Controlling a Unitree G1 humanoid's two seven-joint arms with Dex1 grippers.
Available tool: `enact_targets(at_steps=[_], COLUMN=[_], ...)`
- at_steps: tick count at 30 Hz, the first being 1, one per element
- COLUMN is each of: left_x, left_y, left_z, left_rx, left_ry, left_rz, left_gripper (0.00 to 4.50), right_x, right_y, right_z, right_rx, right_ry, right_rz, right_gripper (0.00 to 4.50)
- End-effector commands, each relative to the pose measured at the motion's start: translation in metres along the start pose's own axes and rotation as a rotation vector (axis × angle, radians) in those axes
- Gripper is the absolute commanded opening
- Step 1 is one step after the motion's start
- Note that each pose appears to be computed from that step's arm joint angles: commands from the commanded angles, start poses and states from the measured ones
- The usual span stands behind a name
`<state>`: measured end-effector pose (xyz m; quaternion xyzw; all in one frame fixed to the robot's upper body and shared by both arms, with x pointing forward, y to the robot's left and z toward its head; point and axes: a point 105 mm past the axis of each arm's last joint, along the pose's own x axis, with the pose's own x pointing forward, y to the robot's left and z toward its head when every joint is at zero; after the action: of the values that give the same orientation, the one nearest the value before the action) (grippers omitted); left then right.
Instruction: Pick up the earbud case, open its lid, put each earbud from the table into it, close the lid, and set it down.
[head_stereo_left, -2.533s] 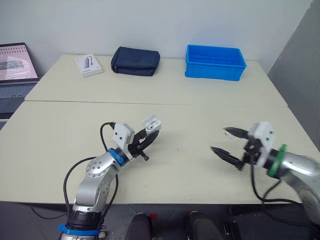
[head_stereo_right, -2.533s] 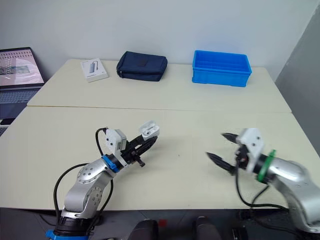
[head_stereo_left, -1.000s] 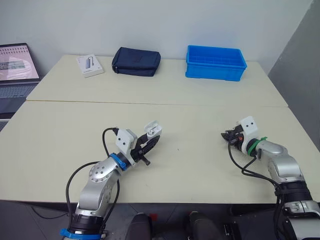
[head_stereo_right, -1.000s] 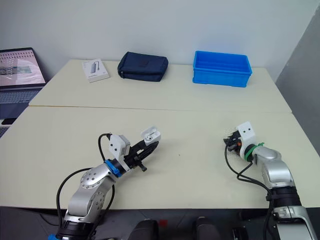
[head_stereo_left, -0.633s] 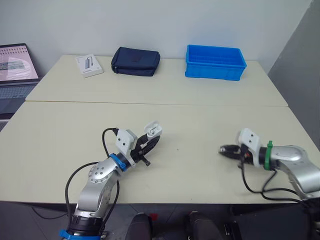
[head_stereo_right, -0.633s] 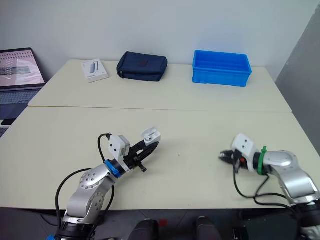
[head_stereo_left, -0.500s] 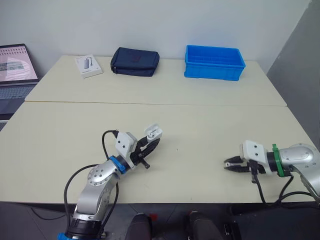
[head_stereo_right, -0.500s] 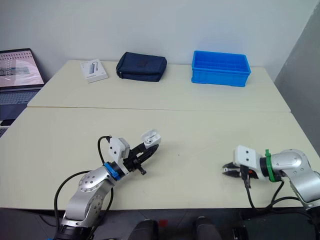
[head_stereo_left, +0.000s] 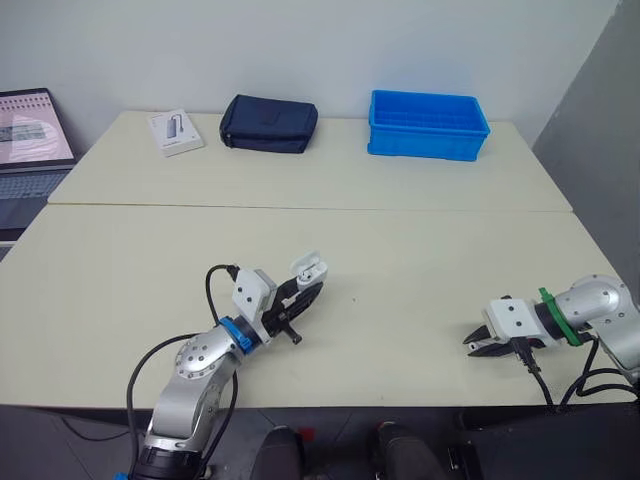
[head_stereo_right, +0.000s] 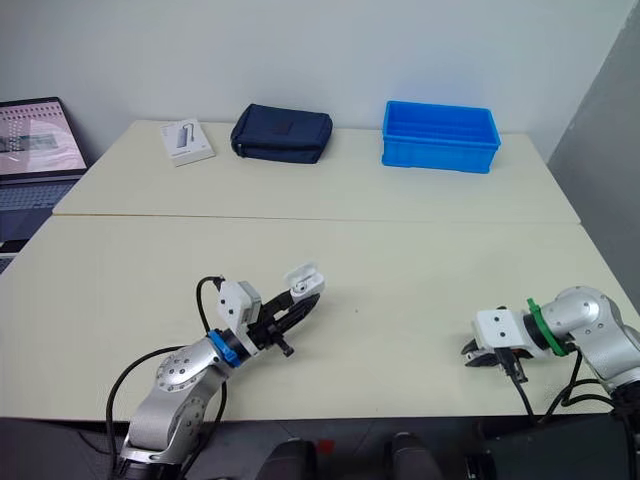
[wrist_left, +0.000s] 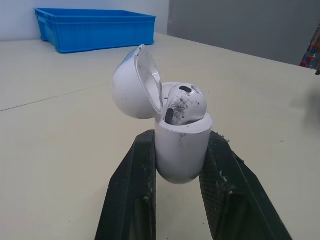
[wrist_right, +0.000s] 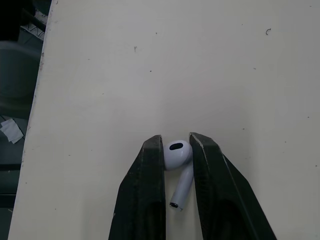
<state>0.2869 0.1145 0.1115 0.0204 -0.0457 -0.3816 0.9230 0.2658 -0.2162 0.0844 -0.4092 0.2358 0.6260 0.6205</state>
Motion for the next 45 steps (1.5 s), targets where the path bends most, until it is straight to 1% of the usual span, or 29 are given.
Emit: enact_targets(at_steps=[1, 4, 7, 10, 13, 15, 17, 18, 19, 23, 28, 32, 39, 42, 45], left_x=[-0.001, -0.001, -0.001, -0.001, 0.000, 0.000, 0.000, 0.000, 0.000, 0.002, 0.003, 0.001, -0.001, 0.000, 0.000], left_y=[-0.003, -0.004, -0.004, -0.004, -0.004, -0.005, -0.006, -0.006, -0.007, -0.010, -0.011, -0.009, -0.009, -0.009, -0.009], left_z=[0.013, 0.012, 0.012, 0.011, 0.010, 0.009, 0.008, 0.008, 0.007, 0.006, 0.006, 0.006, 0.005, 0.005, 0.004], left_rx=[0.036, 0.034, 0.031, 0.028, 0.024, 0.021, 0.017, 0.014, 0.011, 0.006, 0.005, 0.005, 0.002, -0.001, -0.003], left_ry=[-0.031, -0.026, -0.023, -0.020, -0.018, -0.016, -0.014, -0.014, -0.013, -0.012, -0.012, -0.009, -0.006, -0.007, -0.007], left_rz=[-0.011, -0.015, -0.019, -0.024, -0.027, -0.028, -0.030, -0.032, -0.034, -0.042, -0.043, -0.032, -0.023, -0.023, -0.024], left_gripper=[0.79, 0.79, 0.79, 0.79, 0.79, 0.79, 0.79, 0.79, 0.79, 0.79, 0.79, 0.79, 0.79, 0.79, 0.79], right_x=[0.006, 0.005, -0.005, -0.019, -0.031, -0.036, -0.041, -0.042, -0.040, -0.027, -0.011, -0.010, -0.002, 0.000, 0.000], right_y=[0.007, 0.004, 0.000, -0.001, 0.002, 0.006, 0.007, 0.010, 0.012, 0.017, 0.010, 0.006, 0.012, 0.014, 0.015], right_z=[-0.006, -0.002, 0.009, 0.026, 0.040, 0.042, 0.031, 0.030, 0.031, 0.035, 0.023, 0.012, 0.009, 0.006, 0.004], right_rx=[0.000, -0.042, -0.072, -0.089, -0.066, -0.015, 0.027, 0.053, 0.085, 0.114, 0.138, 0.158, 0.218, 0.231, 0.234], right_ry=[0.017, 0.005, -0.019, -0.049, -0.027, 0.053, 0.233, 0.279, 0.309, 0.339, 0.369, 0.392, 0.348, 0.352, 0.357], right_rz=[0.035, 0.015, -0.017, -0.041, -0.068, -0.076, -0.135, -0.139, -0.145, -0.132, -0.132, -0.135, -0.093, -0.087, -0.084], right_gripper=[1.77, 2.79, 2.79, 2.79, 2.79, 2.79, 2.79, 2.79, 2.79, 2.79, 2.79, 2.79, 2.79, 2.18, 1.23])
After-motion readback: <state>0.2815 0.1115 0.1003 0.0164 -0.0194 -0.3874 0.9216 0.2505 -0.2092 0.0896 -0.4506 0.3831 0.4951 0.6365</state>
